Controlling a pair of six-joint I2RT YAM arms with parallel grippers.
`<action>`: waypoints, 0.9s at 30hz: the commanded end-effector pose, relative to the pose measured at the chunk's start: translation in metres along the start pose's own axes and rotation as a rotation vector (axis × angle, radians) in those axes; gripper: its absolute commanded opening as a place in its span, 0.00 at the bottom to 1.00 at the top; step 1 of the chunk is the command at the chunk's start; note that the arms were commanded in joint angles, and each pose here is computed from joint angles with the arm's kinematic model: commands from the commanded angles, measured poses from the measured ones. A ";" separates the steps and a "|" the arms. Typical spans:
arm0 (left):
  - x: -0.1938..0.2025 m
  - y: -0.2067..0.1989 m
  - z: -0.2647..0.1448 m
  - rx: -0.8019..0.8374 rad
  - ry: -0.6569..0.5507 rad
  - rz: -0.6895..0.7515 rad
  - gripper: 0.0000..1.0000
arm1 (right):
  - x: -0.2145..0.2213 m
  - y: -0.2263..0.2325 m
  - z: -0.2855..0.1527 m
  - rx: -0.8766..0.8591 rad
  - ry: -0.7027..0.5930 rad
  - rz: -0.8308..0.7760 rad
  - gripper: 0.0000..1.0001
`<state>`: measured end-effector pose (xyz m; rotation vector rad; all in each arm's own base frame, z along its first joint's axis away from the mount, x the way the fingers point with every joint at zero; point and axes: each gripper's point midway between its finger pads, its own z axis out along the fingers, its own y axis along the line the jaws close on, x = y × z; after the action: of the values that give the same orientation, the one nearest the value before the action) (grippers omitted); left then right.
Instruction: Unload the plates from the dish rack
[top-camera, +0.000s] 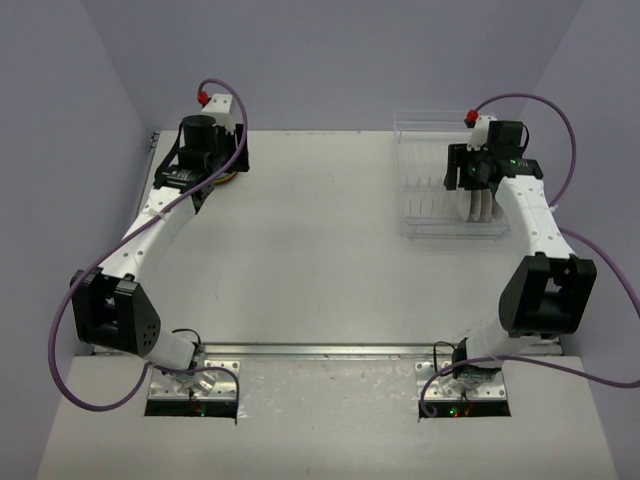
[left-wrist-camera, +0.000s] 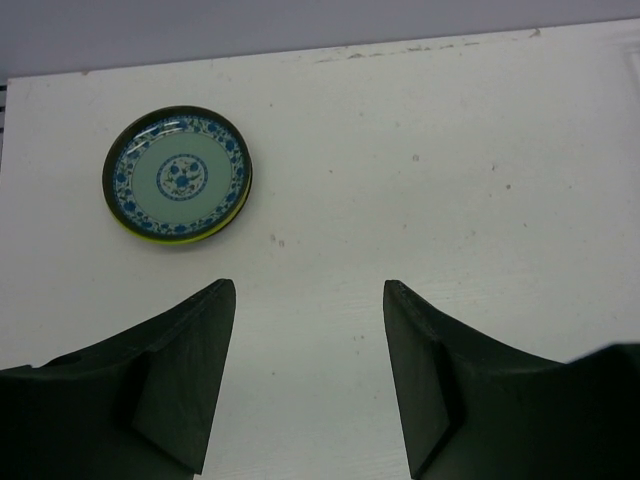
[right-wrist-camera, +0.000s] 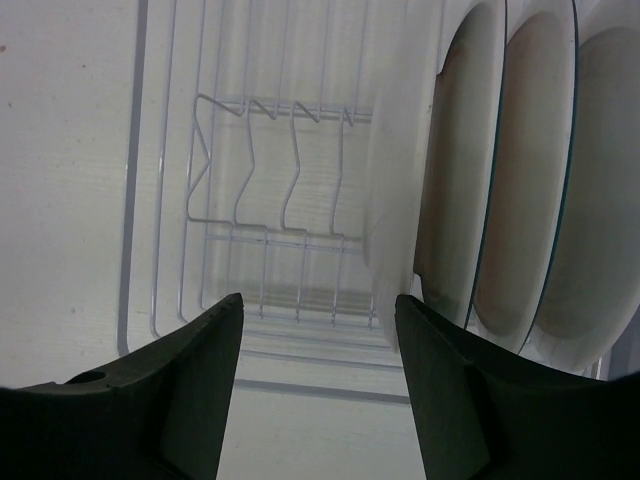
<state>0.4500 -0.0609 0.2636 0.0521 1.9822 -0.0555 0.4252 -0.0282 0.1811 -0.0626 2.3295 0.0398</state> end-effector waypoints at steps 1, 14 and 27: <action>-0.015 -0.005 -0.011 0.019 -0.051 -0.039 0.59 | -0.028 -0.009 0.006 0.018 -0.080 -0.053 0.63; -0.009 -0.013 -0.012 0.027 -0.039 -0.018 0.59 | -0.017 -0.024 0.044 0.033 -0.040 -0.145 0.55; -0.006 -0.014 -0.008 0.030 -0.027 -0.023 0.60 | -0.039 -0.017 0.030 -0.012 -0.086 -0.138 0.10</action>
<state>0.4445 -0.0700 0.2521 0.0543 2.0152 -0.0772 0.4523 -0.0473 0.1301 -0.1918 2.3856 -0.0063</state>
